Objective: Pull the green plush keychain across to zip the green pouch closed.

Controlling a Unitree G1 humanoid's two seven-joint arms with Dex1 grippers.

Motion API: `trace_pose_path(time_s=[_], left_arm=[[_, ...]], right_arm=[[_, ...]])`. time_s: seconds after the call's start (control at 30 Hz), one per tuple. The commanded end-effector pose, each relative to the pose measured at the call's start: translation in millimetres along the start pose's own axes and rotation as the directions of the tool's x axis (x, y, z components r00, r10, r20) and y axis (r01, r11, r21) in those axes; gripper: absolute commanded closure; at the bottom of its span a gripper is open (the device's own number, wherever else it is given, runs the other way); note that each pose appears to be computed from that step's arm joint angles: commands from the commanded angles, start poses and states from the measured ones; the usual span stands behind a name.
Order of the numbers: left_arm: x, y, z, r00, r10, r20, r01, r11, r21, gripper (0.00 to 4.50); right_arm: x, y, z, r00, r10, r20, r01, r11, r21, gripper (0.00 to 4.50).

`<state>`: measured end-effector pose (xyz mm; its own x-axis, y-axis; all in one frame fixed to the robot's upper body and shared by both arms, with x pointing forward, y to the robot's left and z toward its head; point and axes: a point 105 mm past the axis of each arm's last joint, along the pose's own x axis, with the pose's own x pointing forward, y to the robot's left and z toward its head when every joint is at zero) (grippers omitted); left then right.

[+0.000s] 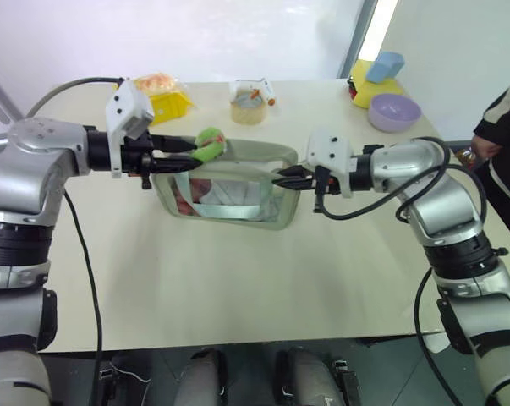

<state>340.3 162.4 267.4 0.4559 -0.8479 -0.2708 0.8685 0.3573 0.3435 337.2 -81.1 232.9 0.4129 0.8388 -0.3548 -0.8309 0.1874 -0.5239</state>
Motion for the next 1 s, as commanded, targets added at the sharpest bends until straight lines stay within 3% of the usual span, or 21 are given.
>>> trace_pose_path(time_s=[0.03,0.1,0.13,0.23,0.37,0.47,0.67,0.77,1.0], left_arm=[[-4.8,2.2,17.6,0.999,0.007,0.032,-0.008,0.999,0.045,1.15],[-10.4,2.9,21.6,1.0,0.013,0.028,-0.014,0.999,0.048,0.12],[-16.2,3.7,24.1,1.0,0.017,0.022,-0.018,0.999,0.042,0.05],[-41.2,3.3,22.9,0.999,0.023,-0.022,-0.023,1.0,0.015,0.05],[-58.7,5.9,-3.6,0.991,0.075,-0.11,-0.077,0.997,-0.022,0.05],[-53.1,6.9,-33.7,0.985,0.113,-0.133,-0.122,0.991,-0.062,0.05],[-41.1,10.0,-49.1,0.982,0.139,-0.129,-0.151,0.985,-0.085,0.05],[-42.7,13.5,-51.5,0.981,0.151,-0.124,-0.163,0.982,-0.092,0.79],[-41.7,11.1,-50.1,0.985,0.125,-0.118,-0.136,0.986,-0.095,4.3]], right_arm=[[-1.5,-2.2,9.7,1.0,-0.009,0.019,0.009,1.0,-0.028,4.5],[-1.2,-2.4,9.0,1.0,-0.009,0.019,0.009,1.0,-0.027,4.5],[-0.9,-2.8,8.5,1.0,-0.009,0.019,0.009,1.0,-0.026,4.5],[-0.3,-4.0,8.4,1.0,-0.01,0.022,0.011,1.0,-0.027,4.5],[1.0,-4.6,9.4,1.0,-0.01,0.03,0.01,1.0,-0.027,4.5],[3.3,-3.6,10.6,0.999,0.001,0.037,0.0,1.0,-0.027,4.5],[4.9,-3.4,11.3,0.999,0.011,0.036,-0.01,0.999,-0.033,4.5],[5.5,-3.4,11.8,0.999,0.012,0.038,-0.011,0.999,-0.032,4.5],[4.6,-4.9,12.3,0.999,0.002,0.041,-0.001,1.0,-0.026,4.5]])
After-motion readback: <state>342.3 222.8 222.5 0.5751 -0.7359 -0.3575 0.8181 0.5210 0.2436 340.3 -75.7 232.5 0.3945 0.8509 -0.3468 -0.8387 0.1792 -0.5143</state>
